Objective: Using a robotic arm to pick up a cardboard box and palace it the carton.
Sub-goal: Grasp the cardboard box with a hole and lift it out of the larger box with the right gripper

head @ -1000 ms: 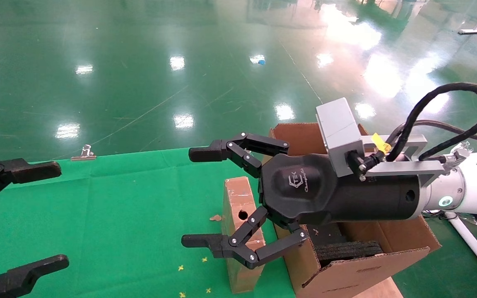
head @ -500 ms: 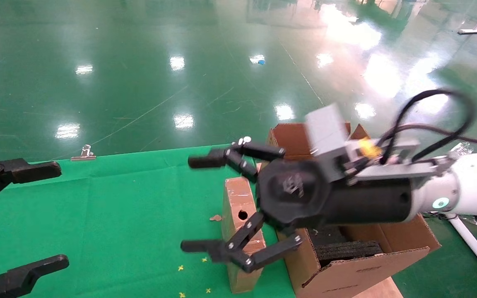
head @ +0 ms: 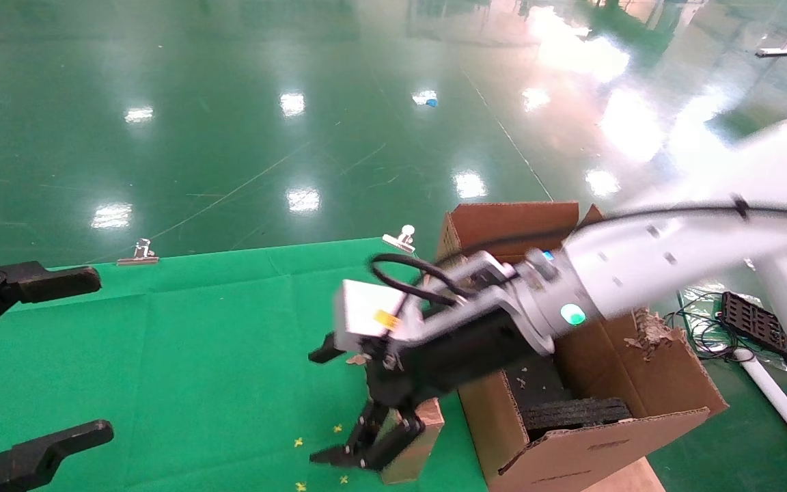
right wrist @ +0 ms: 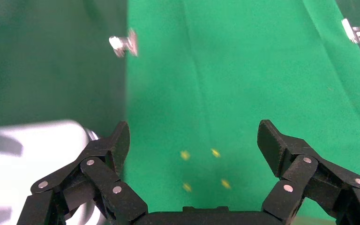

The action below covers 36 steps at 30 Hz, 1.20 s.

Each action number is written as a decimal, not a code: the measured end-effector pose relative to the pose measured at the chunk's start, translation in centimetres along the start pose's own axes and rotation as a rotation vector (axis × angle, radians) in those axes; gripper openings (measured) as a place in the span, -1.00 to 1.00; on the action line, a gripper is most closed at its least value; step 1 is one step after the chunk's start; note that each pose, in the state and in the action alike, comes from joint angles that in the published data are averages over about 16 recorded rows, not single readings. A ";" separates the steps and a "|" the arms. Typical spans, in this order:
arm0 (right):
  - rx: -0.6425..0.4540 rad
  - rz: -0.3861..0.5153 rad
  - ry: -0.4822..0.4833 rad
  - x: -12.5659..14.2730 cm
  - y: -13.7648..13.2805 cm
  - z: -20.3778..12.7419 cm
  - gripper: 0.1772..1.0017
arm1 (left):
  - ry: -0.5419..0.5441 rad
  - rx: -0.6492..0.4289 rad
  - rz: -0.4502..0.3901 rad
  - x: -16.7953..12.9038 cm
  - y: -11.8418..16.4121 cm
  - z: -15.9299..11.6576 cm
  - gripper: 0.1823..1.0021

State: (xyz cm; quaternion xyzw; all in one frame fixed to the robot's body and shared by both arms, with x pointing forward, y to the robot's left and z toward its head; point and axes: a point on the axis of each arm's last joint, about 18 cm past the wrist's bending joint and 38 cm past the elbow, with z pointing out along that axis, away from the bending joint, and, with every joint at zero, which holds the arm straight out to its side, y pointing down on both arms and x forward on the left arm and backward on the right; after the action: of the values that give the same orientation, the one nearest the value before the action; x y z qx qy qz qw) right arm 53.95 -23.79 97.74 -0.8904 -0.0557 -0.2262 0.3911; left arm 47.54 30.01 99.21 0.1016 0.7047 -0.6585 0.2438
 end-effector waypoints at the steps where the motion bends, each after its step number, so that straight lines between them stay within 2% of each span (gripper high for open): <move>1: -0.037 -0.012 0.005 0.4 -0.5 0.0 1.00 | 0.000 0.000 0.000 0.0 0.0 0.0 1.00; 8: -0.289 -0.081 0.056 2.8 -4.0 -0.9 1.00 | 0.000 0.000 0.000 0.0 0.0 0.0 1.00; 13: -0.427 -0.087 0.075 3.3 -5.1 -1.4 1.00 | 0.000 0.000 0.000 0.0 0.0 0.0 1.00; 18: -0.517 -0.067 0.071 3.3 -5.0 -1.3 1.00 | 0.000 0.000 0.000 0.0 0.0 0.0 1.00; 24: -0.567 -0.033 0.064 3.1 -4.5 -0.8 1.00 | 0.000 0.000 0.000 0.0 0.0 0.0 1.00; 27: -0.576 0.015 0.079 3.2 -4.4 -1.0 1.00 | 0.000 0.000 0.000 0.0 0.0 0.0 1.00; 30: -0.582 0.100 0.107 3.5 -4.2 -1.3 1.00 | 0.000 0.000 0.000 0.0 0.0 0.0 1.00; 36: -0.576 0.398 0.193 4.6 -3.4 -2.3 1.00 | 0.000 0.000 0.000 0.0 0.0 0.0 1.00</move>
State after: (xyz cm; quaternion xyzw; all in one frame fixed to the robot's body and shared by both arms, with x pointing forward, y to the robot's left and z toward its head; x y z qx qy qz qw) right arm 56.32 -23.48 103.45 -0.9320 0.2218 -0.2351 0.1639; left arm 47.54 30.01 99.21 0.1016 0.7047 -0.6585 0.2438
